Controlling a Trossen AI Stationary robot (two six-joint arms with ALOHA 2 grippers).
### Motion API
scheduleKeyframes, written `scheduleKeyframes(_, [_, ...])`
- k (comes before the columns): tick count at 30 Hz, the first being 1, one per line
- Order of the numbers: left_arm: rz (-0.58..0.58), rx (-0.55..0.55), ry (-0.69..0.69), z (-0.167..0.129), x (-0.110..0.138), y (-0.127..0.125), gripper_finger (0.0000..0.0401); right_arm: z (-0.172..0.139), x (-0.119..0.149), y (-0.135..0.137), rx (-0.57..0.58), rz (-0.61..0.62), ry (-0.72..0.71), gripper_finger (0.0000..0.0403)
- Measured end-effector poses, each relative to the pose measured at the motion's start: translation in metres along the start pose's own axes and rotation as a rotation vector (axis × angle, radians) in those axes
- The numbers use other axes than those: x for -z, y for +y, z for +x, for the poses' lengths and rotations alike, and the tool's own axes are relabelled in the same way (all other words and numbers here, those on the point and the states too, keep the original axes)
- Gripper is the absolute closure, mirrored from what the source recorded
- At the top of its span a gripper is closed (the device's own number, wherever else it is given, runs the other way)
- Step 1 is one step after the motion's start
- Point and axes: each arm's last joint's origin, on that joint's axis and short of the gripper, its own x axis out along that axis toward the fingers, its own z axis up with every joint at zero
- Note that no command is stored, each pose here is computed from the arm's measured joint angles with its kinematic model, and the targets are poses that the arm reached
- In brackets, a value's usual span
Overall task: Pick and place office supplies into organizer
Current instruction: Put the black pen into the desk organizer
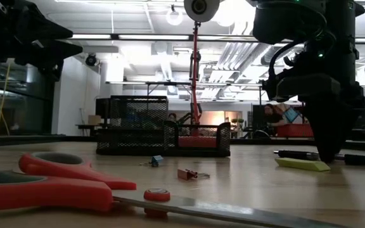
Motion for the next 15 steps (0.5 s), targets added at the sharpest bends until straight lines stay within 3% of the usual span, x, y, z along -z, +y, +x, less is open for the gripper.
scheduleKeyframes(6, [0.000,0.000,0.000,0.000,0.000,0.000,0.0217,-0.001,0.000,0.000,0.005,-0.006,-0.018,0.0374])
scheduleKeyframes(10, [0.000,0.000,0.000,0.000,0.000,0.000,0.0217,-0.003,0.000,0.001,0.002,-0.022,-0.044,0.0393])
scheduleKeyframes(15, [0.000,0.000,0.000,0.000,0.000,0.000,0.0217,-0.011,-0.006,0.007,0.020,-0.039,-0.140,0.0386])
